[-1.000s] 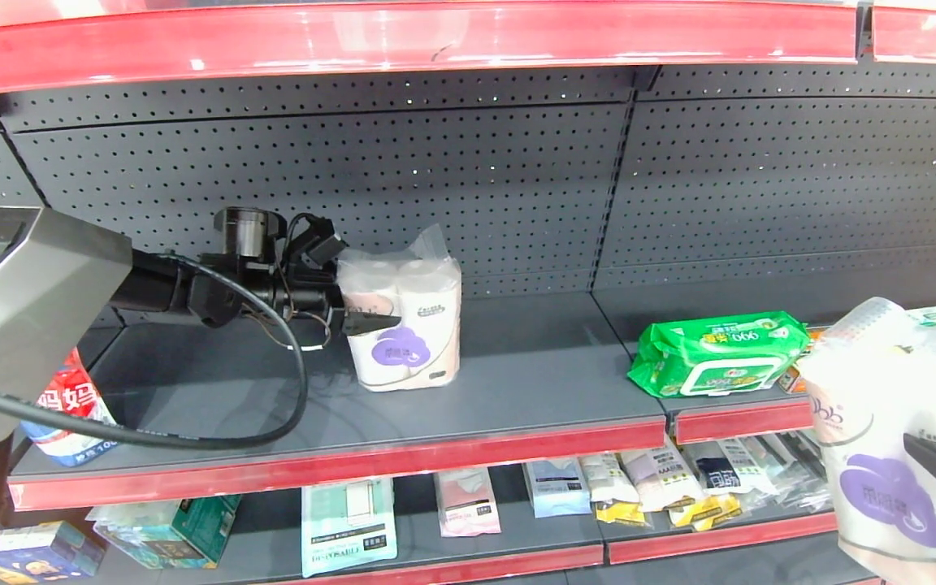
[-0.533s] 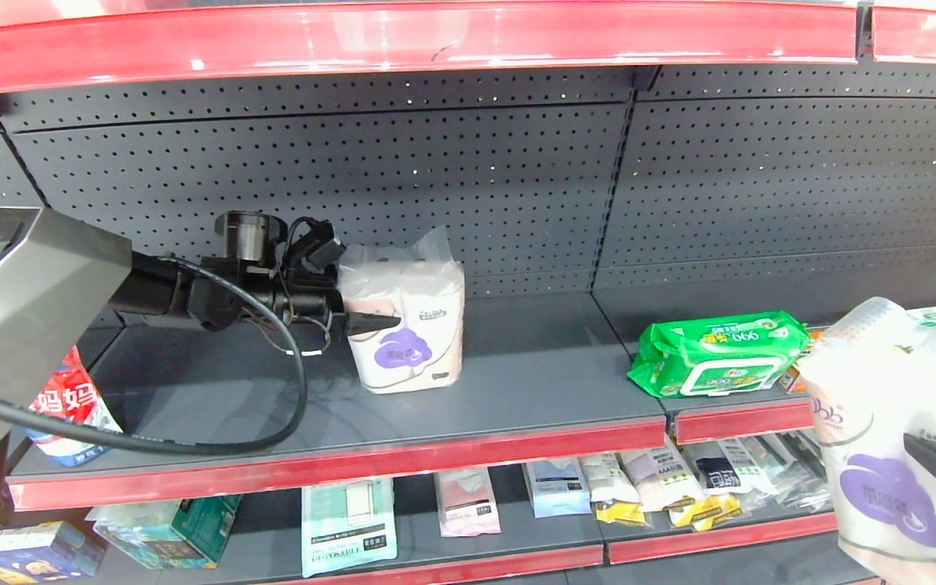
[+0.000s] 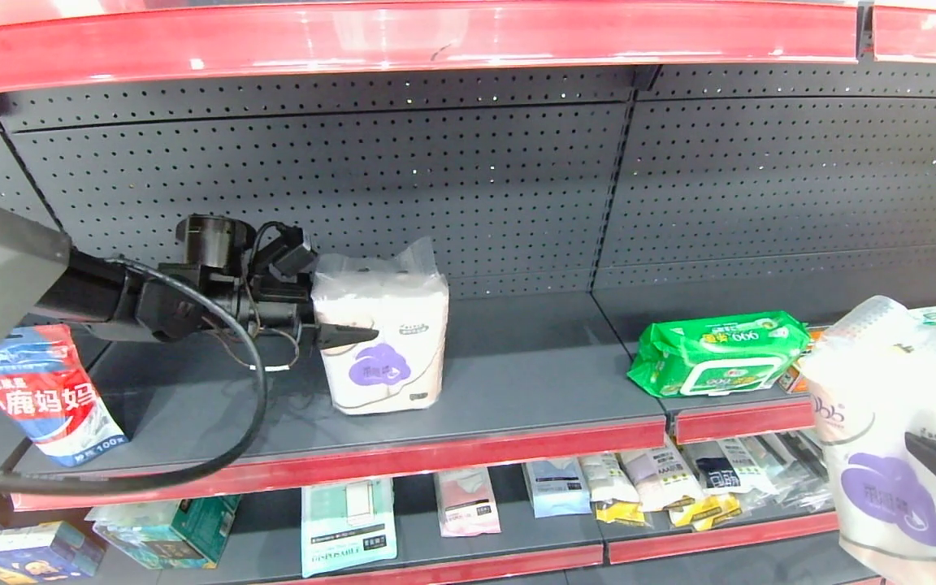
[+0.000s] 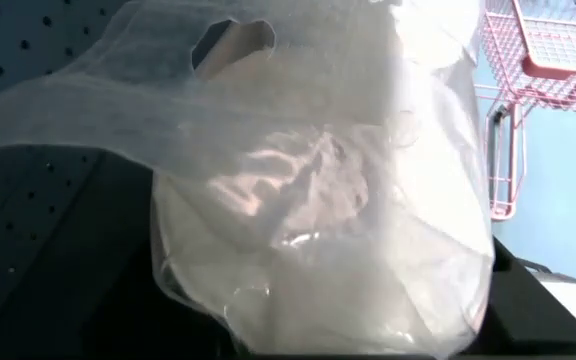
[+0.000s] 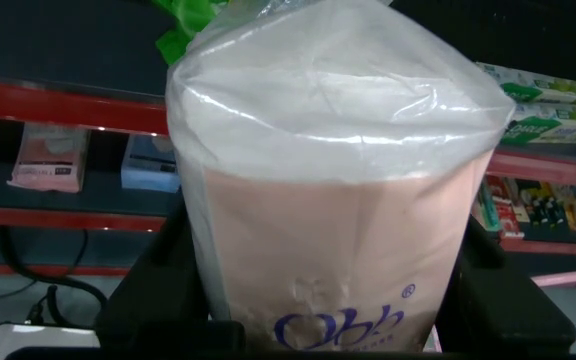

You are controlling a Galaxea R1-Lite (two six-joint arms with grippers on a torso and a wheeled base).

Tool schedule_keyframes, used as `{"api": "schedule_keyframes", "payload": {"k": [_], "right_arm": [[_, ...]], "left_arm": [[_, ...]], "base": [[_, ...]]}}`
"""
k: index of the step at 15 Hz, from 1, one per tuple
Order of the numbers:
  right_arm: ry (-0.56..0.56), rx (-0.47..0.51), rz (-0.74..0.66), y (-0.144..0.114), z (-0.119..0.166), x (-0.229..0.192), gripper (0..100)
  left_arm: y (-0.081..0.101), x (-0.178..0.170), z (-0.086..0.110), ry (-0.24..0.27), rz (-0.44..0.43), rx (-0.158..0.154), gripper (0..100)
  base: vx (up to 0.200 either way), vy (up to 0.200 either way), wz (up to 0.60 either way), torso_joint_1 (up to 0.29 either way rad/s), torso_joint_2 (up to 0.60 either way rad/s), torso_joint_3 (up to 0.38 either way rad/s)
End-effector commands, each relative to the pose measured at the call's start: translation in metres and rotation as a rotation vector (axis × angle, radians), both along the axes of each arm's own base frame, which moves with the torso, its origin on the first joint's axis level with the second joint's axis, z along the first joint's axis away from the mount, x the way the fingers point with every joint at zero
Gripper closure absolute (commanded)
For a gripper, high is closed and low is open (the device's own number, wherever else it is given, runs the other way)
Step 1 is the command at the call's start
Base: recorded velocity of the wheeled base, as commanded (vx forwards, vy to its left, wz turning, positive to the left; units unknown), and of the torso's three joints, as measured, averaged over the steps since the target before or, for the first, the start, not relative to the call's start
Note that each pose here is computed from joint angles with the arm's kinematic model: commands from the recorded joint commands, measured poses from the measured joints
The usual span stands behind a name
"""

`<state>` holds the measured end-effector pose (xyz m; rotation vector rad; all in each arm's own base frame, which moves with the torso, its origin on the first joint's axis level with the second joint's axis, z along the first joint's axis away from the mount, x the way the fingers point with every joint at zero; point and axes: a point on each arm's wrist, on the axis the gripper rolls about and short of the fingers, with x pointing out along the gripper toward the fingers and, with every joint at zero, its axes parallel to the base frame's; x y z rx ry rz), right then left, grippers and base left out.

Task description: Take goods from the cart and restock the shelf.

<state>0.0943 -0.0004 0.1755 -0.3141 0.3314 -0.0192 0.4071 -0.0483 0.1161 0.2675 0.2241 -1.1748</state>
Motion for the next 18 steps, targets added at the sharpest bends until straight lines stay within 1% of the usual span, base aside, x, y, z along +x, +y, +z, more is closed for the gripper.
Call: {"api": "schedule_keyframes", "payload": {"k": [1,2,4,6,7,9,11,13,14,16,18], "right_arm": [[0.0,-0.006,0.002,0.0,0.0,0.0,100],[0.0,-0.009,0.003,0.0,0.0,0.0,100],[0.002,-0.009,0.003,0.0,0.0,0.001,100],[0.004,-0.009,0.003,0.0,-0.001,0.0,100],[0.004,-0.009,0.003,0.0,-0.001,0.0,100],[0.005,-0.009,0.004,0.0,0.0,0.001,100],[0.005,-0.009,0.004,0.0,0.0,0.002,100],[0.007,-0.009,0.004,0.0,0.0,0.001,100],[0.005,-0.009,0.004,0.0,0.0,0.002,100],[0.002,-0.009,0.004,0.0,0.001,0.002,100],[-0.001,-0.009,0.004,0.0,0.002,0.002,100]], "left_arm": [[0.003,-0.016,0.009,-0.011,-0.005,0.003,100],[0.003,-0.02,0.008,-0.01,-0.006,0.004,100],[0.01,-0.033,0.0,-0.012,-0.009,-0.008,100],[0.02,-0.038,-0.009,-0.028,0.004,-0.003,100],[0.022,-0.039,-0.01,-0.031,0.008,0.0,100],[0.028,-0.044,-0.01,-0.047,-0.007,-0.007,100],[0.029,-0.046,-0.01,-0.044,-0.005,-0.008,100],[0.029,-0.048,-0.009,-0.051,-0.021,-0.015,100],[0.029,-0.05,-0.011,-0.044,-0.026,-0.016,100],[0.029,-0.055,-0.015,-0.03,-0.026,-0.013,100],[0.03,-0.055,-0.017,-0.029,-0.021,-0.007,100]], "base": [[0.0,0.0,0.0,0.0,0.0,0.0],[0.0,0.0,0.0,0.0,0.0,0.0],[0.0,0.0,0.0,0.0,0.0,0.0],[0.0,0.0,0.0,0.0,0.0,0.0],[0.0,0.0,0.0,0.0,0.0,0.0],[0.0,0.0,0.0,0.0,0.0,0.0],[0.0,0.0,0.0,0.0,0.0,0.0],[0.0,0.0,0.0,0.0,0.0,0.0],[0.0,0.0,0.0,0.0,0.0,0.0],[0.0,0.0,0.0,0.0,0.0,0.0],[0.0,0.0,0.0,0.0,0.0,0.0]]}}
